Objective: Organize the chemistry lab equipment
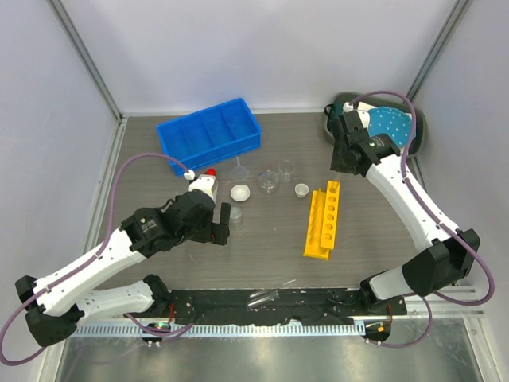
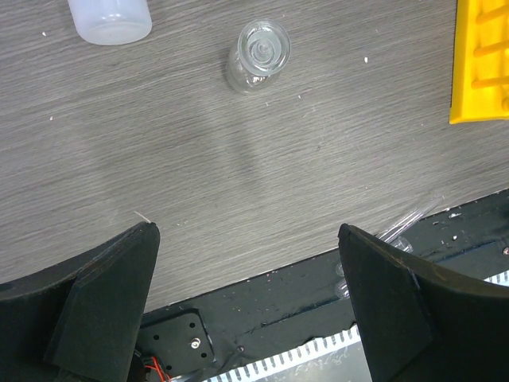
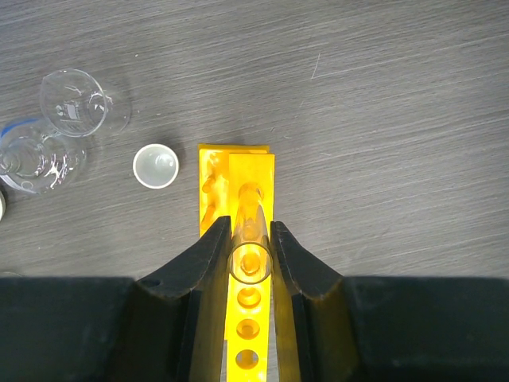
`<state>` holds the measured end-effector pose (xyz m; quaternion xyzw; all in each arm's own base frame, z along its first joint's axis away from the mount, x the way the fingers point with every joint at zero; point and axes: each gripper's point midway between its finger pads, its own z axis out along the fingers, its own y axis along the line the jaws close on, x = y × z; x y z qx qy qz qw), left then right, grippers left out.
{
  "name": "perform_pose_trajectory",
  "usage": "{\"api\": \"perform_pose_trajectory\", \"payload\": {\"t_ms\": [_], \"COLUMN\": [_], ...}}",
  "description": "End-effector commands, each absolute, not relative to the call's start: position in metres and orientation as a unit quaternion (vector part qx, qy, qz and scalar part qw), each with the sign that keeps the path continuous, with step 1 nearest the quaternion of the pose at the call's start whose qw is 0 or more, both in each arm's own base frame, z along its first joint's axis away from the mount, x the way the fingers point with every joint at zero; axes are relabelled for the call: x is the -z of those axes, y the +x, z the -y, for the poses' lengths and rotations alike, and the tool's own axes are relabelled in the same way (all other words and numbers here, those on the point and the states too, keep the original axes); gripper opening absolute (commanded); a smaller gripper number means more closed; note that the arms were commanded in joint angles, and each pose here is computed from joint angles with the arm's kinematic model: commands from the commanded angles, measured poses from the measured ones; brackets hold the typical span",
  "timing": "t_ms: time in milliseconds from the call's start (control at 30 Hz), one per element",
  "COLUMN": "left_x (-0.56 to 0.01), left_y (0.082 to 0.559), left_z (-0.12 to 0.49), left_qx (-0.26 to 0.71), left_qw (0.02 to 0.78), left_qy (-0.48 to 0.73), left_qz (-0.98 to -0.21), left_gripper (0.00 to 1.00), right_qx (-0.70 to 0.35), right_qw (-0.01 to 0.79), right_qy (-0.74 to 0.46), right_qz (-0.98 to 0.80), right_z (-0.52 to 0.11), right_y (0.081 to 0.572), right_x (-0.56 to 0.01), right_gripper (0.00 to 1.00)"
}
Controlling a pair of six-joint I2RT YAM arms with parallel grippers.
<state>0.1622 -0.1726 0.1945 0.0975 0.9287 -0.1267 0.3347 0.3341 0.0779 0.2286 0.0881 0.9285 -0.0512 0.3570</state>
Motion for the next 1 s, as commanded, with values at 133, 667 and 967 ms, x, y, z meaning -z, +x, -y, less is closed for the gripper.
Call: {"api": "perform_pose_trajectory", "payload": {"t_ms": [133, 667, 967], "left_x": [-0.203, -0.208, -0.212], "left_y": [0.168, 0.168, 0.168], "left_z": [0.175, 0.173, 0.174], "left_qx": [0.135, 0.13, 0.131], "left_qw": [0.355, 0.354, 0.353], "left_qy": [0.094, 0.097, 0.097], "left_qz": [-0.92, -0.921, -0.921], "left_gripper": [1.0, 1.0, 1.0], "right_qx": [0.041, 0.051, 0.052], "right_qw": [0.374, 0.362, 0.359], "right_qy": [0.093, 0.105, 0.107], "right_qz": [-0.922, -0.925, -0.926], "right_z": [-0.081, -0.077, -0.076], "right_y": [0.342, 0.336, 0.332], "right_x": [-0.225, -0.195, -0.185], "right_gripper": [0.08, 0.08, 0.08]}}
